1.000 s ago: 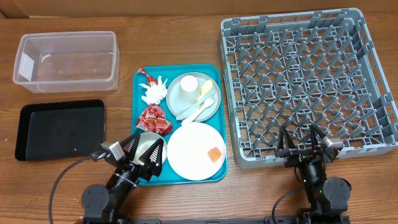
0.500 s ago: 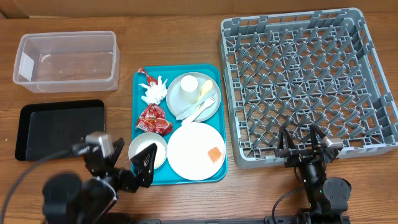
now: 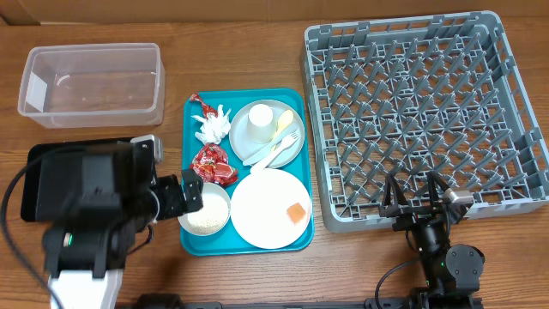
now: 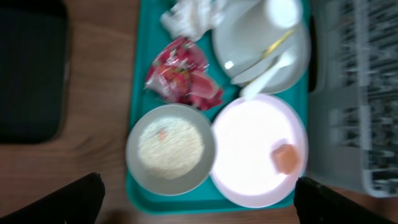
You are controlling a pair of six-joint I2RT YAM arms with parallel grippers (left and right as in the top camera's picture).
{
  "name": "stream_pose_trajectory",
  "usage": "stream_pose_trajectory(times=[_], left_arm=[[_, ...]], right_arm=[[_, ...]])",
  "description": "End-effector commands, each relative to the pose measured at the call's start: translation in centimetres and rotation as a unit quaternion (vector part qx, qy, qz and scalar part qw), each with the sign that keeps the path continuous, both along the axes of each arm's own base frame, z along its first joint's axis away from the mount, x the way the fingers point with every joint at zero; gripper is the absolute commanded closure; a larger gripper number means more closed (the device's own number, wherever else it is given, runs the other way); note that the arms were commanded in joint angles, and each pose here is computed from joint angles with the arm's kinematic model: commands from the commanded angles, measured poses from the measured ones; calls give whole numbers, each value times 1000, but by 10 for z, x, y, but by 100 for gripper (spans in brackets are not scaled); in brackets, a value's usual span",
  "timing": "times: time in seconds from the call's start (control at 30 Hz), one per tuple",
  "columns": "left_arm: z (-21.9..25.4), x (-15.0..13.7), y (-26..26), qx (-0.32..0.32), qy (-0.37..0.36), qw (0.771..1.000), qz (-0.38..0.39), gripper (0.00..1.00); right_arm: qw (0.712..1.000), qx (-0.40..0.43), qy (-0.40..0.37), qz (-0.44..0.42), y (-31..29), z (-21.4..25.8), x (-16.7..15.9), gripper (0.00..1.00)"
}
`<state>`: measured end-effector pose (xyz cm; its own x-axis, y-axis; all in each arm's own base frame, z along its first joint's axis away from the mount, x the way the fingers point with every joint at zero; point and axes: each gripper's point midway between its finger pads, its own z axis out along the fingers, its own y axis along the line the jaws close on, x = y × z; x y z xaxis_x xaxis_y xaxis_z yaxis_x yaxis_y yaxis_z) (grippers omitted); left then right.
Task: Sort waste into correct bins and load items into the dishwasher rack
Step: 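Move the left gripper over the grey rice bowl on the teal tray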
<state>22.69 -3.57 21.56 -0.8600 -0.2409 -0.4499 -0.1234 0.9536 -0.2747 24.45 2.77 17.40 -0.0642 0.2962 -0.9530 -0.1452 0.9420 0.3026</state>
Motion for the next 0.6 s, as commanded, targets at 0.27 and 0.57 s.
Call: stream_pose_trajectory(times=[0.27,0.57], left_arm=[[-75,13,26,90,178,980,11,0],[-122,25,7,57,251,963,-78,0]], right_arm=[[1000,0,-2,-4,-1,-2,0,0],[1000,0,-2,-4,-1,-2,0,0]])
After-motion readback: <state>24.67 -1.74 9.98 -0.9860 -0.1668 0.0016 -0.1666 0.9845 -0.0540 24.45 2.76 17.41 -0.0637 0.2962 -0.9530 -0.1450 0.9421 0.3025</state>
